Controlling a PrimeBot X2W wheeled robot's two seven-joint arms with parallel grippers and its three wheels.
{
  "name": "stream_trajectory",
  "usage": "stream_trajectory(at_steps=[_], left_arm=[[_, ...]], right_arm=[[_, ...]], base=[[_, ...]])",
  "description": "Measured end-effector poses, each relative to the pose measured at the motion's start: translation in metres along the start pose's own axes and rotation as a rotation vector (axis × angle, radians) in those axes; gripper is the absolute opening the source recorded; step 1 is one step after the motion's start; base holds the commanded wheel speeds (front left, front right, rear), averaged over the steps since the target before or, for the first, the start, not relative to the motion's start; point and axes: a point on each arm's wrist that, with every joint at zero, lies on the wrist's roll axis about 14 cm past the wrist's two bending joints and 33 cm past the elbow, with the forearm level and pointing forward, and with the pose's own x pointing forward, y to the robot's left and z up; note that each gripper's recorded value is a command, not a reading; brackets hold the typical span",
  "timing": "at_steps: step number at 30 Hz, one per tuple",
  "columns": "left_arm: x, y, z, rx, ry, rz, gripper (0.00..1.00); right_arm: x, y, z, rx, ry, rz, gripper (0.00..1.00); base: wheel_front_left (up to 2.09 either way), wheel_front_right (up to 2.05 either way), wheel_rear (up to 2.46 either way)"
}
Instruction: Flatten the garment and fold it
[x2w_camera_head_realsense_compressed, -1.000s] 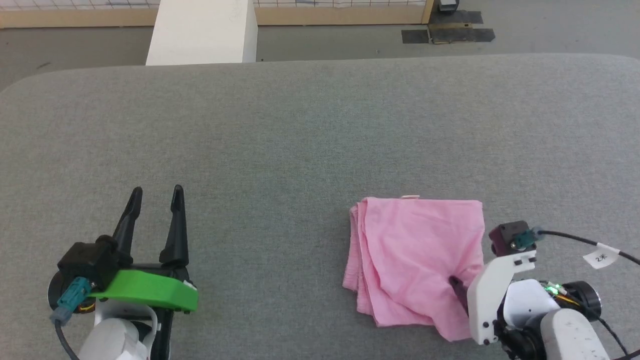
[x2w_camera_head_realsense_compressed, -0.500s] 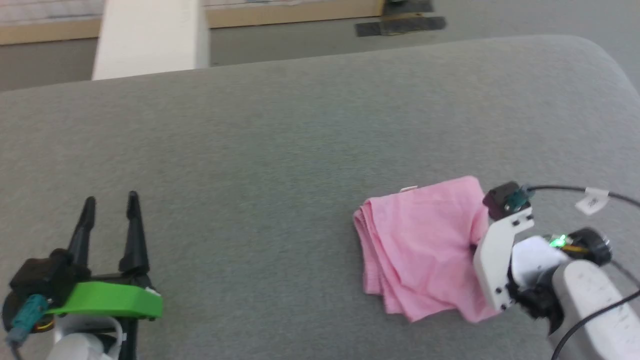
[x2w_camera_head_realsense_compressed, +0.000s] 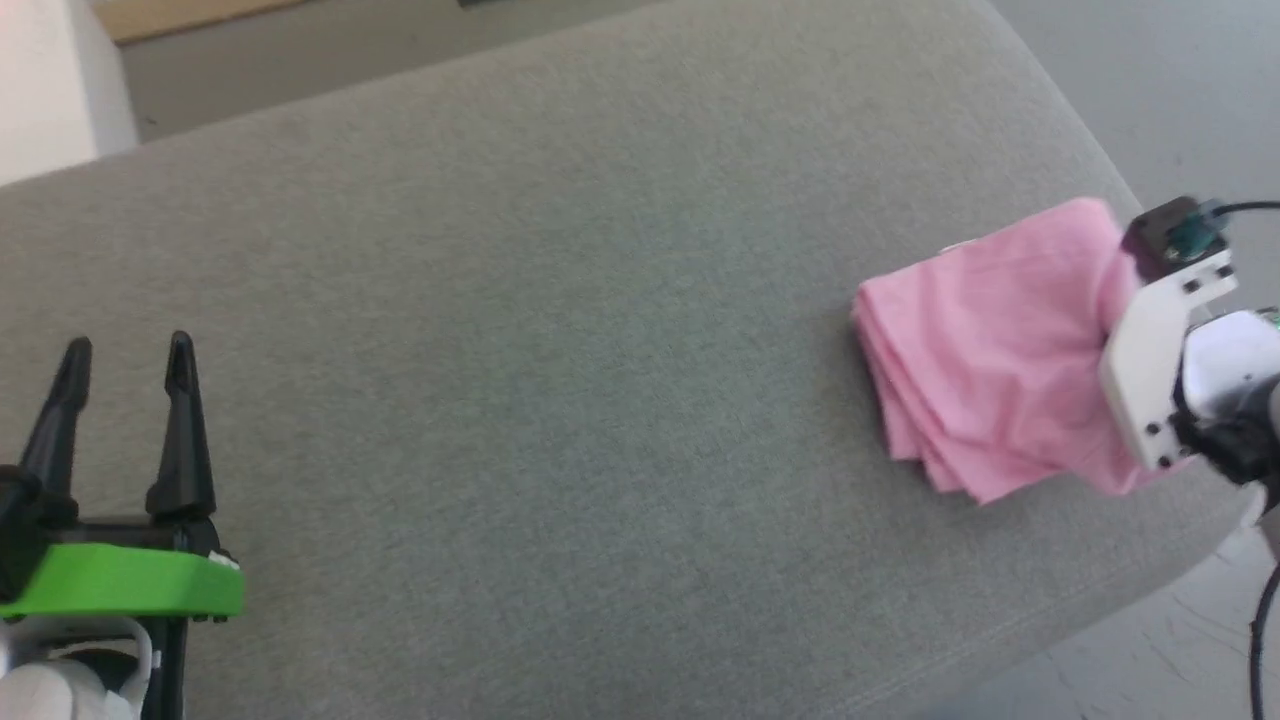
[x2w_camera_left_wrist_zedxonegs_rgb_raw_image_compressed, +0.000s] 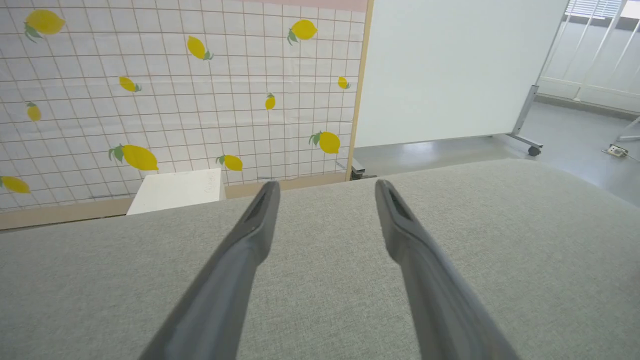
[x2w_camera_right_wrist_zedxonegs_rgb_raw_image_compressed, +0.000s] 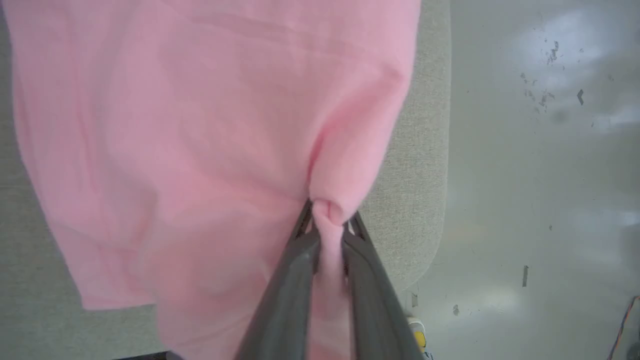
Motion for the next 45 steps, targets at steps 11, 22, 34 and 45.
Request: stream_trajectory(at_steps=[11, 22, 34, 45], left_arm=[[0.027, -0.002, -0.038, -0.018, 0.077, -0.061, 1.0], [0.015, 0.031, -0.066, 0.002, 0.154, 0.016, 1.0], [-0.004, 0.022, -0.029, -0.046, 0.05, 0.087, 1.0], [-0.037, 0.039, 0.037, -0.008, -0.114, 0.2, 1.0]], right_arm=[[0.032, -0.074, -0.011, 0.098, 0.071, -0.228, 0.0], [0.064, -0.093, -0.013, 0.172, 0.085, -0.364, 1.0], [-0.046, -0.061, 0.185, 0.265, -0.867, -0.187, 1.0], [-0.147, 0.05, 0.223, 0.371, -1.324, 0.087, 1.0]], base=[[0.0, 0.0, 0.0], [0.0, 0.0, 0.0], [0.0, 0.0, 0.0], [0.0, 0.0, 0.0]])
